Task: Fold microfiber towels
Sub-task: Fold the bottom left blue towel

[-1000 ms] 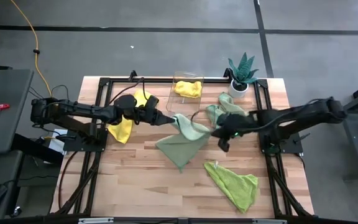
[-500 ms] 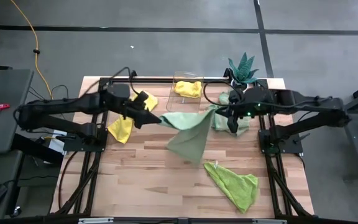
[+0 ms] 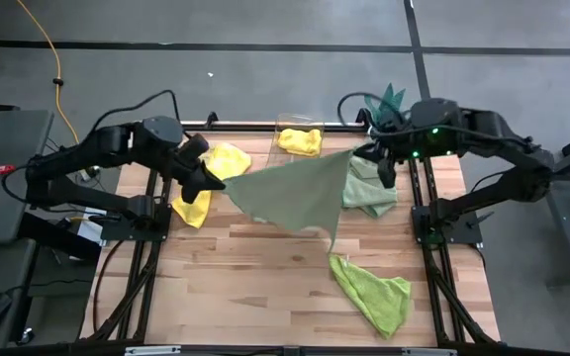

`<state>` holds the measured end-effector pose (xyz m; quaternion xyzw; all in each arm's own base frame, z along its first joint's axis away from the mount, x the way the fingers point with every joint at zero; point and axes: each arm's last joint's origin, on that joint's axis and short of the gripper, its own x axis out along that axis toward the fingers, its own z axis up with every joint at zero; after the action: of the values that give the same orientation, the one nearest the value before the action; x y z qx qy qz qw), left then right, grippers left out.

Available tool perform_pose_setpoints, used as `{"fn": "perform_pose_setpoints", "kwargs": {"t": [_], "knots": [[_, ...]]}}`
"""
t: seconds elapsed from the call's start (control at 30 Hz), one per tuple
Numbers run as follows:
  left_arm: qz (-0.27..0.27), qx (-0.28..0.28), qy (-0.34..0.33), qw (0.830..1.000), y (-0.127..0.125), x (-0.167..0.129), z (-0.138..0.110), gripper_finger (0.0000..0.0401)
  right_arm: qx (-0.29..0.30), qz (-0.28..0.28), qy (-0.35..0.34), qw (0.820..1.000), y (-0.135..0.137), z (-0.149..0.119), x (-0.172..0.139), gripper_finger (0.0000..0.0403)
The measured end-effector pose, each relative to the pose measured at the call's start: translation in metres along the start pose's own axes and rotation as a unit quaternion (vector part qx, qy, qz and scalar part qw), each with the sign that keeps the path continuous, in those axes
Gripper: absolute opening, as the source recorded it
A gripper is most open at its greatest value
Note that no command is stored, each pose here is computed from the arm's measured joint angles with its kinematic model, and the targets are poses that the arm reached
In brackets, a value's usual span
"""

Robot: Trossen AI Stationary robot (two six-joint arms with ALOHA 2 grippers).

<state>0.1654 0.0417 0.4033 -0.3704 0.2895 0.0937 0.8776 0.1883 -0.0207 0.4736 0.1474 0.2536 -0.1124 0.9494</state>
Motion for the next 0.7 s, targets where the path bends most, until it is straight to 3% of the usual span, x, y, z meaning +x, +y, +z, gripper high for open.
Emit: {"fn": "perform_pose_setpoints", "kwargs": {"t": [0.43, 0.7], "knots": [[0.157, 0.077, -0.065, 0.982, 0.001, -0.044, 0.011, 0.0, -0.006, -0.008, -0.006, 1.0, -0.003, 0.013, 0.008, 0.0], [0.177, 0.09, -0.118, 0.973, -0.004, -0.08, 0.021, 0.0, 0.012, 0.077, -0.019, 0.997, 0.009, 0.022, 0.026, 0.0]]}}
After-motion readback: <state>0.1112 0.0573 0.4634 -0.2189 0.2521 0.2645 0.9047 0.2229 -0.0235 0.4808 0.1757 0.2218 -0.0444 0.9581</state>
